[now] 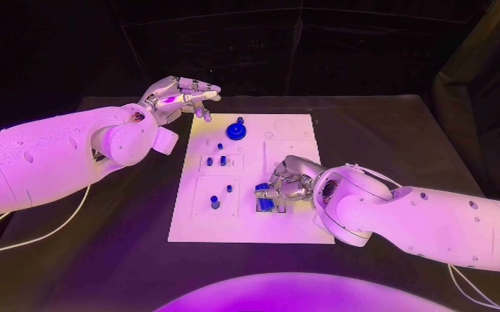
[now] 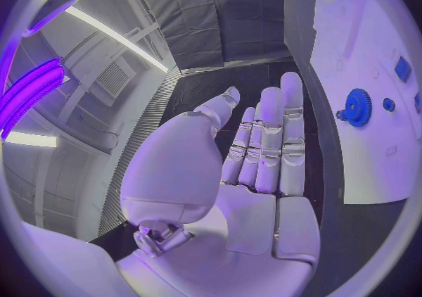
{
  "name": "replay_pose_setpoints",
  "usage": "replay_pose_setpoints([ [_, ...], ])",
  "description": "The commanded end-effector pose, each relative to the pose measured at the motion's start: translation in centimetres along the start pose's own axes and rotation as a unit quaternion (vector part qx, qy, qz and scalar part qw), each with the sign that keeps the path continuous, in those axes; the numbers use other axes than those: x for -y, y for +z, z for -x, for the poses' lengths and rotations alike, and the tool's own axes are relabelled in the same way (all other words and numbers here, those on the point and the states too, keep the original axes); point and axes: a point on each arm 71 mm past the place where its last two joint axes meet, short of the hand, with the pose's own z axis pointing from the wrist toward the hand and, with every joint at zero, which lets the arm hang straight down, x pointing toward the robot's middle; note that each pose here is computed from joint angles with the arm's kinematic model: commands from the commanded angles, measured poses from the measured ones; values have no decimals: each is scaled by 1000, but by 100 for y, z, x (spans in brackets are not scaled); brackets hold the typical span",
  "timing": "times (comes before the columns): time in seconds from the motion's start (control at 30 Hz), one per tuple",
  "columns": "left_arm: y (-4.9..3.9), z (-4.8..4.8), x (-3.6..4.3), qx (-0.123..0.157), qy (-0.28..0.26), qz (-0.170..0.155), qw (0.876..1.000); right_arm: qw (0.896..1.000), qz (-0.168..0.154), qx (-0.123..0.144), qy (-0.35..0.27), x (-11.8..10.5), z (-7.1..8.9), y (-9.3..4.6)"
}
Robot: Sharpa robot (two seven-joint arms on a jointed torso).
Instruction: Assemble the parts on the task board
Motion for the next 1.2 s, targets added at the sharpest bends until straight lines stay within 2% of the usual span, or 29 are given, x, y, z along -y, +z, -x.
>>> replay_pose_setpoints([
  [0.03, 1, -10, 15, -5, -3, -3, 1000, 1000, -10, -12, -16, 26, -15, -1],
  [0.43, -2, -8, 14, -5, -3, -2, 1000, 999, -17, -9, -29, 44, -6, -12],
  [0.73, -5, -2, 14, -4, -3, -2, 1000, 999, -21, 6, -41, 60, 23, -16],
  [0.93, -5, -1, 13, -4, -3, -1, 1000, 999, -17, 16, -44, 50, 34, -16],
  [1.2, -5, 1, 12, -4, -3, -1, 1000, 999, -7, 13, -48, 23, 24, -13],
])
